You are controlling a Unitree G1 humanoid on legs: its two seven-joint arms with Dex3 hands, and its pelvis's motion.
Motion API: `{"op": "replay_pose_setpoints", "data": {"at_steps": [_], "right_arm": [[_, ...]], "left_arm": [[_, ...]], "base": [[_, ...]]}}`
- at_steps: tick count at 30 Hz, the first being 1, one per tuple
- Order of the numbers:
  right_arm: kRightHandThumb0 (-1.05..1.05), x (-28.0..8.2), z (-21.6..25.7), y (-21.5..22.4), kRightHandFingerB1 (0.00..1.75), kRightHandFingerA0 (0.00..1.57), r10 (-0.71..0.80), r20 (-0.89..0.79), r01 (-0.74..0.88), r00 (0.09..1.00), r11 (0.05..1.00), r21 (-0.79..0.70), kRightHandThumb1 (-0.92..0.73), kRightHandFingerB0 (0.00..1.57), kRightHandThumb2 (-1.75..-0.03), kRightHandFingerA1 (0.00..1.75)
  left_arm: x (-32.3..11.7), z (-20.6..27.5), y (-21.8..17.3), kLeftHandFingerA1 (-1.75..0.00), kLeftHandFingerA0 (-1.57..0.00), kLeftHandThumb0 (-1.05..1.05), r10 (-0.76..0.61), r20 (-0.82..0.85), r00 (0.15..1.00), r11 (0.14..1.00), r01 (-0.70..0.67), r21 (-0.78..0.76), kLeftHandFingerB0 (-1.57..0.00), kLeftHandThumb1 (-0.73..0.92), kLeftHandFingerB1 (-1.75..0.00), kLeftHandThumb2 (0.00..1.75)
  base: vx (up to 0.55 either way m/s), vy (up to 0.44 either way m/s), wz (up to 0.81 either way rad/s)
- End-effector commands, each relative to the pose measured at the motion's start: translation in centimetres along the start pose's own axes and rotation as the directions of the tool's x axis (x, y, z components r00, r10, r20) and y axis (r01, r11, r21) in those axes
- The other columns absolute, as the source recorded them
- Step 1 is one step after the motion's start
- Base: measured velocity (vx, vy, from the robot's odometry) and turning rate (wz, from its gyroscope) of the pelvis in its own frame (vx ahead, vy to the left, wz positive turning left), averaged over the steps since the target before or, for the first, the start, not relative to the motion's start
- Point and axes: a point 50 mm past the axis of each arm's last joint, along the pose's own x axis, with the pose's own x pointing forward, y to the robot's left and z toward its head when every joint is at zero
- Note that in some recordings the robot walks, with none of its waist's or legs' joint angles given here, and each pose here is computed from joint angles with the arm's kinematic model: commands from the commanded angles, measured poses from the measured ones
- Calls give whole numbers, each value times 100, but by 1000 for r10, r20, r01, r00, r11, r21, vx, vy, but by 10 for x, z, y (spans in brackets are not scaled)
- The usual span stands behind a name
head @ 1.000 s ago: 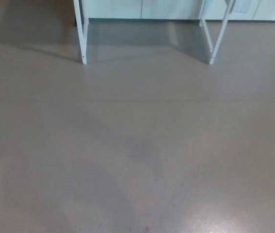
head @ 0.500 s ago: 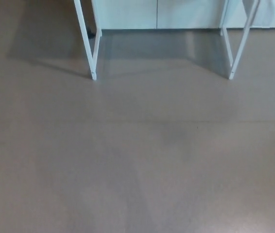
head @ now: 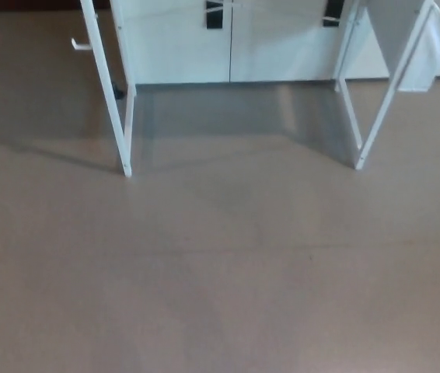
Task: The robot walks towards a table in front, picks a shampoo with left hand and puts it in a small grey container
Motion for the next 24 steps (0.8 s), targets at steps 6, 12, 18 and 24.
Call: {"op": "replay_pose_setpoints", "data": {"at_steps": [6, 12, 18, 24], "right_arm": [[-28, -1, -2, -2, 36, 72, 1, -7, -1, 1000, 1000, -8, -61, 43, -59, 47], [-27, 1, 1, -1, 36, 70, 5, -9, -5, 1000, 1000, -14, -61, 43, -59, 47], [-33, 2, 2, -2, 43, 63, 5, -31, -5, 1000, 1000, 3, -51, 38, -69, 53], [-33, 1, 1, -2, 43, 61, 10, -37, -11, 999, 1000, -10, -51, 39, -69, 53]], "left_arm": [[-2, 0, 8, -43, -46, 0, 23, 7, 1000, 999, -23, 43, -32, 65, -32, 59], [-2, 0, 7, -43, -47, -3, 26, 8, 1000, 998, -26, 49, -33, 65, -33, 59], [-2, 1, 6, -44, -52, -6, 18, 16, 1000, 996, -19, 88, -36, 66, -35, 59], [-2, 0, 7, -43, -47, -9, 21, 6, 1000, 995, -21, 101, -36, 64, -35, 60]], "base": [[423, -71, 16], [499, -124, 11], [378, -1, -16], [598, 159, -23]]}}
